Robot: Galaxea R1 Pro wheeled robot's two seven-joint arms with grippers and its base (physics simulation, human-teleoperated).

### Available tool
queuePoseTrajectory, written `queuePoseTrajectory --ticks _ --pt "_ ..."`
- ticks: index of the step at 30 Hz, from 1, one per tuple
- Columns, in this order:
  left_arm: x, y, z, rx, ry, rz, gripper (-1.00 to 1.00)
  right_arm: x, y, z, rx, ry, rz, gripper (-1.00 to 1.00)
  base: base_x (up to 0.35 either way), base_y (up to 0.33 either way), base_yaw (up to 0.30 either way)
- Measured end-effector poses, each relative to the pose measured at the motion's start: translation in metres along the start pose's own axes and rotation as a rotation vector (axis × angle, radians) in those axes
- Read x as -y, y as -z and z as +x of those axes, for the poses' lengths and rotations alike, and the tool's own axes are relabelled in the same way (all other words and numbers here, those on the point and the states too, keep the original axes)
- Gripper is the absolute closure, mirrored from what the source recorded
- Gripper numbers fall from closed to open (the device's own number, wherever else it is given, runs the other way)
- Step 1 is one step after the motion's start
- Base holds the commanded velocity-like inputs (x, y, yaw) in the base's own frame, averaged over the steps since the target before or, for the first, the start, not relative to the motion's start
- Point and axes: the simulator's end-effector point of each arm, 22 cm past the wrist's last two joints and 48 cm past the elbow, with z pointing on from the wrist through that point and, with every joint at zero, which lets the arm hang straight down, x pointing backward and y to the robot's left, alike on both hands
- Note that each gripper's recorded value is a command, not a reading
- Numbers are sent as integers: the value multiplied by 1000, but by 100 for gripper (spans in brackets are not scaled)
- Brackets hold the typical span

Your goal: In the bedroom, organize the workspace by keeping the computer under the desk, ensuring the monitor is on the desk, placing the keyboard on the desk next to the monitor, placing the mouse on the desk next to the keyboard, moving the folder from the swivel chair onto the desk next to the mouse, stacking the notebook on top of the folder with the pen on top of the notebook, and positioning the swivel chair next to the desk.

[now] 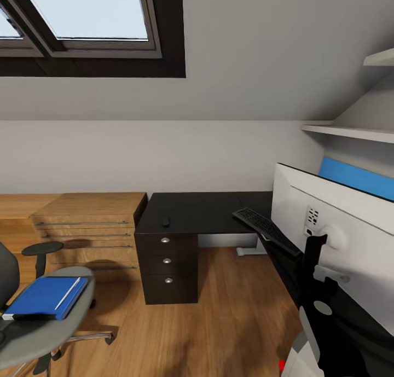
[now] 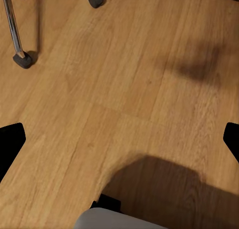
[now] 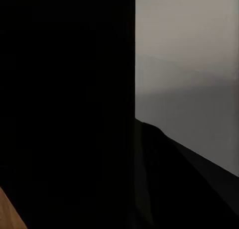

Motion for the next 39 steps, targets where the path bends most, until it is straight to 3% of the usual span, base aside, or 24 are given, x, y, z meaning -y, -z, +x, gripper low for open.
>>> queuePoseTrajectory --ticks 21,39 --pt "-1 0 0 0 -1 -1 -100 1 0 0 2 -9 5 100 -2 0 0" --pt "-1 0 0 0 0 -2 -100 1 0 0 1 -7 5 100 -158 0 0"
